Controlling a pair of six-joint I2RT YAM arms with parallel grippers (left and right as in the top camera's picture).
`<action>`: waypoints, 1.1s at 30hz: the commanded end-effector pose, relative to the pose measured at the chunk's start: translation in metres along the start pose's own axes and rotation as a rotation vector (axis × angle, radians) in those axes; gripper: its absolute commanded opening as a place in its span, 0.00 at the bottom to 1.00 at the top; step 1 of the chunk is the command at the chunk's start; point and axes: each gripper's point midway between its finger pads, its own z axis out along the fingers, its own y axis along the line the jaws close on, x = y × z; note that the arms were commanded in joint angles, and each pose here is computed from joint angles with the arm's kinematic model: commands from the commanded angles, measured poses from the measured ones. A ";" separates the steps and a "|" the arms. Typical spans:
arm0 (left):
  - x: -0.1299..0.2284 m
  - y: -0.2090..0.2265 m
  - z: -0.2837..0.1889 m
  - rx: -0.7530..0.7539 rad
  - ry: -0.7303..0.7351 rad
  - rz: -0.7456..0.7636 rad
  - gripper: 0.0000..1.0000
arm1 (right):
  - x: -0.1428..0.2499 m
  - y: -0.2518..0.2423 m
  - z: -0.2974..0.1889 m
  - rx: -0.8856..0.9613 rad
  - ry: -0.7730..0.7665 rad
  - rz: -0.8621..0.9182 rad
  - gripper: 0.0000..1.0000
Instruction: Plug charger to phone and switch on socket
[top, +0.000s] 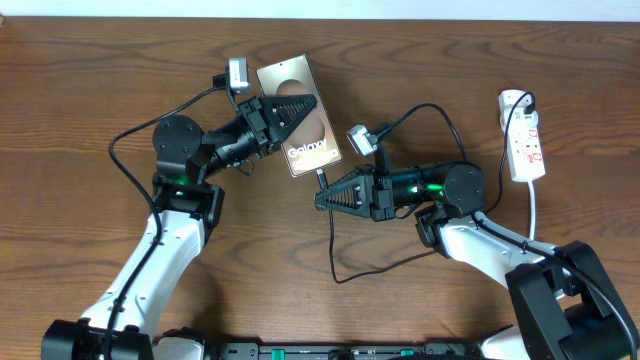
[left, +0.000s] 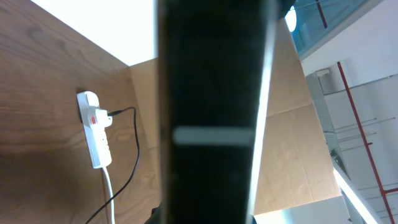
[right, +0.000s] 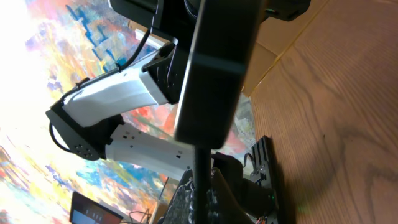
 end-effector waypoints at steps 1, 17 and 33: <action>0.005 -0.015 -0.001 0.032 0.040 0.060 0.07 | -0.006 -0.001 0.001 0.003 -0.046 0.009 0.01; 0.010 -0.015 -0.001 0.036 0.063 0.087 0.07 | -0.010 -0.006 0.001 0.017 -0.072 0.030 0.01; 0.002 -0.015 -0.001 0.030 0.020 0.097 0.07 | 0.002 -0.009 0.002 0.018 -0.005 0.034 0.01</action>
